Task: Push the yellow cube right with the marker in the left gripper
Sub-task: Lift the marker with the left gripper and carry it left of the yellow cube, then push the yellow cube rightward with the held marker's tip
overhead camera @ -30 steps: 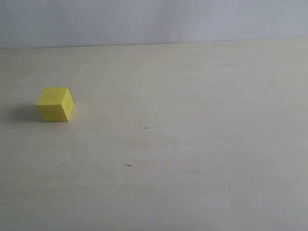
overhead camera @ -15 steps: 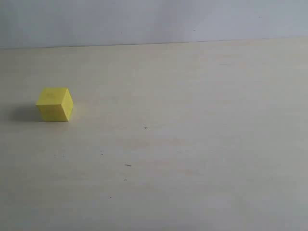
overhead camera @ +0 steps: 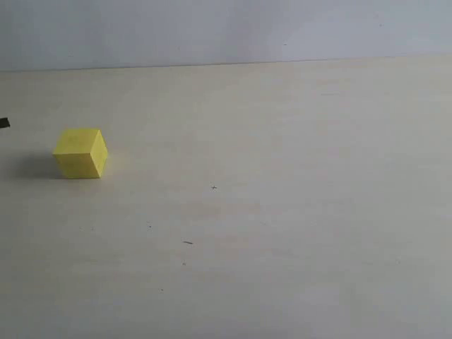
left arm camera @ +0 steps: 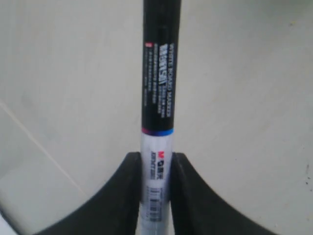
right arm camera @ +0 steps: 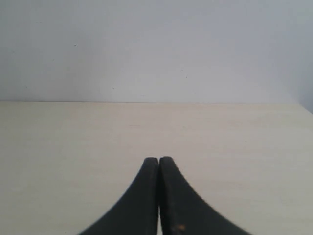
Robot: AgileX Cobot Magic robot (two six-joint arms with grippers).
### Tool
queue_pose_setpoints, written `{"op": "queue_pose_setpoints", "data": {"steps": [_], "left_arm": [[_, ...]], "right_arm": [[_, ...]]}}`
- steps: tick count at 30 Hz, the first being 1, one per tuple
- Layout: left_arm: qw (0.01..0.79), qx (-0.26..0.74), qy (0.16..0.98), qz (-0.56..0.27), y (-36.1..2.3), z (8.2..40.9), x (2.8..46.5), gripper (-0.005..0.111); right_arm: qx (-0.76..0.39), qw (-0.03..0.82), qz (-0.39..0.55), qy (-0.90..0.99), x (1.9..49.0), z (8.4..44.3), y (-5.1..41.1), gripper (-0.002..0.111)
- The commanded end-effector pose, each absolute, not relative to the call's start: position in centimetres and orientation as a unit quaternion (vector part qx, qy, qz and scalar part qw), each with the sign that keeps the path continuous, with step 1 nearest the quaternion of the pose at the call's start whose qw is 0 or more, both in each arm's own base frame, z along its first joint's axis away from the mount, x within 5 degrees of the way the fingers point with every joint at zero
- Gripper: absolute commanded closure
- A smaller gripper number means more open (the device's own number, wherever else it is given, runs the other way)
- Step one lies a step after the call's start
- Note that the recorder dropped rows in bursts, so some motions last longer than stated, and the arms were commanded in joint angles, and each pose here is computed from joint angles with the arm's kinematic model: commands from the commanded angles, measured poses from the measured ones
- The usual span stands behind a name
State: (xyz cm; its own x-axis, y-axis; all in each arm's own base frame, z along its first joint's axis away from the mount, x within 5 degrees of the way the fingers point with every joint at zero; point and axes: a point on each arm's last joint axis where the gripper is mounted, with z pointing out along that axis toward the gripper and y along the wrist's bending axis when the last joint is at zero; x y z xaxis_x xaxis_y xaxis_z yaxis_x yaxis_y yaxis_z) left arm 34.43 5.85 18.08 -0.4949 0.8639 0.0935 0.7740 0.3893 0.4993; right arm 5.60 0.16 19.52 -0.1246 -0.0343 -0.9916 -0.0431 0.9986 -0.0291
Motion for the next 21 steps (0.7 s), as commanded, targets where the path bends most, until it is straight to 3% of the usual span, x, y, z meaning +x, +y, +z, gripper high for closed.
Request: {"op": "queue_pose_setpoints", "data": {"steps": [1,8,21], "left_arm": [[0.100,0.600,0.765,0.211,5.7,16.3,35.2,0.107],[0.138,0.632,0.730,0.222,5.2,14.4,36.7,0.107],[0.132,0.659,0.709,0.215,5.0,12.1,37.2,0.107]], "right_arm": [[-0.023,0.667,0.004,0.745,5.6,19.5,0.1,0.108],[-0.023,0.667,0.004,0.745,5.6,19.5,0.1,0.108],[-0.023,0.667,0.004,0.745,5.6,19.5,0.1,0.108]]}}
